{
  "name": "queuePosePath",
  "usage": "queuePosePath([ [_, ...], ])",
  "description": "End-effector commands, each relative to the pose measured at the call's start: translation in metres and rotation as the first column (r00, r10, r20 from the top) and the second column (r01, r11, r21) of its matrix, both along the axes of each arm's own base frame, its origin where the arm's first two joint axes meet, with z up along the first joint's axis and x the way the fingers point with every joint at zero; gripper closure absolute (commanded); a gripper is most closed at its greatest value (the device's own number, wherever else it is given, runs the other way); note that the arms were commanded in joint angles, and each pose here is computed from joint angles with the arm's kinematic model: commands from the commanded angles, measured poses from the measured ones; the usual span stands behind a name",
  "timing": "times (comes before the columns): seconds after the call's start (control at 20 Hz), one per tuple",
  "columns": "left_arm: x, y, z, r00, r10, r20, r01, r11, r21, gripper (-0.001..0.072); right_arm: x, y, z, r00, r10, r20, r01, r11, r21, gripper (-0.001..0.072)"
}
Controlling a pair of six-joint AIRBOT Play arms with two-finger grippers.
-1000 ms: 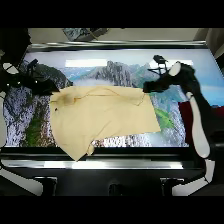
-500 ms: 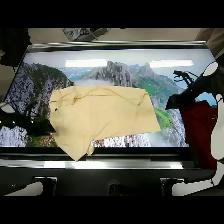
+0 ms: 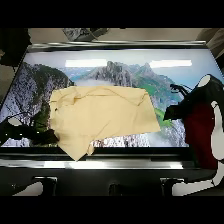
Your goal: Fold the shirts.
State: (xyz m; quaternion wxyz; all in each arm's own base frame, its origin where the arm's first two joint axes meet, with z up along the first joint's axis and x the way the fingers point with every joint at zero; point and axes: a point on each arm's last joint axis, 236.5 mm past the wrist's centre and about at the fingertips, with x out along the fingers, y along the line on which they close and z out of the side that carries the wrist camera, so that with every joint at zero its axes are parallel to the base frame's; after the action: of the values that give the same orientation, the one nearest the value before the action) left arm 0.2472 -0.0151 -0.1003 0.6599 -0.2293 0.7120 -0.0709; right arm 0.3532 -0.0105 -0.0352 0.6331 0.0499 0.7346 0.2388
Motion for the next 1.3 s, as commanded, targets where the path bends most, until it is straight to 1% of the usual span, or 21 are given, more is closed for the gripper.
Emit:
queuePosePath([
  [0.0, 0.009, -0.014, -0.007, 0.999, 0.017, 0.030, -0.016, 1.000, -0.011, 0.0452, -0.011, 0.006, -0.026, 0.999, -0.030, -0.029, 0.030, 0.999, 0.014, 0.0088],
  [0.05, 0.011, -0.016, -0.007, 0.999, 0.021, 0.033, -0.021, 1.000, -0.005, 0.0542, -0.015, 0.007, -0.032, 0.998, -0.037, -0.041, 0.038, 0.999, 0.015, 0.0088],
  [0.1, 0.012, -0.018, -0.007, 0.999, 0.014, 0.040, -0.014, 1.000, -0.002, 0.0674, -0.020, 0.009, -0.039, 0.997, -0.046, -0.057, 0.047, 0.999, 0.017, 0.0088],
  [0.3, 0.013, -0.018, -0.007, 0.999, 0.013, 0.042, -0.013, 1.000, -0.001, 0.0677, -0.024, 0.025, -0.060, 0.993, -0.102, -0.056, 0.106, 0.992, 0.064, 0.0088],
  [0.4, 0.012, -0.018, -0.007, 0.999, 0.012, 0.039, -0.012, 1.000, -0.002, 0.0676, -0.015, 0.044, -0.064, 0.986, -0.160, -0.037, 0.164, 0.977, 0.134, 0.0089],
  [0.45, 0.013, -0.017, -0.007, 0.999, 0.013, 0.044, -0.013, 1.000, 0.001, 0.0676, -0.013, 0.051, -0.067, 0.983, -0.181, -0.038, 0.185, 0.973, 0.136, 0.0098],
  [0.55, 0.018, -0.014, -0.008, 0.998, 0.019, 0.062, -0.020, 1.000, 0.015, 0.0676, -0.009, 0.058, -0.077, 0.978, -0.203, -0.040, 0.206, 0.976, 0.070, 0.0249],
  [0.6, 0.019, -0.012, -0.008, 0.998, 0.015, 0.066, -0.016, 1.000, 0.022, 0.0676, -0.007, 0.062, -0.079, 0.981, -0.192, -0.027, 0.194, 0.980, 0.054, 0.0374],
  [0.65, 0.020, -0.009, -0.006, 0.998, 0.000, 0.067, -0.002, 0.999, 0.037, 0.0676, -0.010, 0.066, -0.079, 0.984, -0.172, -0.035, 0.174, 0.983, 0.053, 0.0613],
  [0.7, 0.022, -0.002, -0.003, 0.997, -0.026, 0.070, 0.021, 0.998, 0.065, 0.0677, -0.013, 0.067, -0.074, 0.986, -0.161, -0.048, 0.164, 0.984, 0.063, 0.0672],
  [0.8, 0.036, 0.021, 0.020, 0.991, -0.104, 0.087, 0.090, 0.984, 0.153, 0.0680, -0.009, 0.065, -0.051, 0.998, -0.066, 0.013, 0.065, 0.995, 0.077, 0.0673],
  [0.85, 0.053, 0.034, 0.048, 0.980, -0.143, 0.136, 0.113, 0.971, 0.210, 0.0680, 0.003, 0.058, -0.029, 0.995, -0.015, 0.096, 0.010, 0.998, 0.055, 0.0673],
  [0.9, 0.078, 0.045, 0.087, 0.960, -0.157, 0.231, 0.093, 0.960, 0.266, 0.0681, 0.020, 0.047, 0.000, 0.979, 0.019, 0.202, -0.021, 1.000, 0.005, 0.0673],
  [0.95, 0.115, 0.053, 0.145, 0.912, -0.111, 0.396, -0.013, 0.955, 0.297, 0.0681, 0.043, 0.033, 0.044, 0.932, 0.075, 0.355, -0.051, 0.996, -0.076, 0.0672],
  [1.0, 0.148, 0.053, 0.214, 0.813, -0.085, 0.576, -0.105, 0.952, 0.287, 0.0681, 0.067, 0.012, 0.097, 0.855, 0.117, 0.506, -0.027, 0.983, -0.183, 0.0671],
  [1.05, 0.172, 0.050, 0.301, 0.655, -0.070, 0.752, -0.183, 0.951, 0.249, 0.0681, 0.088, -0.008, 0.164, 0.737, 0.148, 0.660, 0.053, 0.960, -0.275, 0.0671],
  [1.1, 0.179, 0.046, 0.383, 0.492, -0.068, 0.868, -0.238, 0.949, 0.209, 0.0680, 0.097, -0.024, 0.249, 0.566, 0.194, 0.801, 0.156, 0.929, -0.335, 0.0671],
  [1.15, 0.169, 0.043, 0.458, 0.339, -0.090, 0.936, -0.277, 0.942, 0.191, 0.0680, 0.088, -0.035, 0.339, 0.370, 0.244, 0.896, 0.267, 0.896, -0.354, 0.0671],
  [1.2, 0.145, 0.037, 0.531, 0.185, -0.132, 0.974, -0.307, 0.934, 0.185, 0.0679, 0.063, -0.040, 0.415, 0.198, 0.289, 0.937, 0.358, 0.868, -0.344, 0.0671],
  [1.25, 0.116, 0.030, 0.586, 0.060, -0.170, 0.984, -0.333, 0.925, 0.181, 0.0680, 0.023, -0.041, 0.483, 0.040, 0.328, 0.944, 0.435, 0.845, -0.312, 0.0671],
])
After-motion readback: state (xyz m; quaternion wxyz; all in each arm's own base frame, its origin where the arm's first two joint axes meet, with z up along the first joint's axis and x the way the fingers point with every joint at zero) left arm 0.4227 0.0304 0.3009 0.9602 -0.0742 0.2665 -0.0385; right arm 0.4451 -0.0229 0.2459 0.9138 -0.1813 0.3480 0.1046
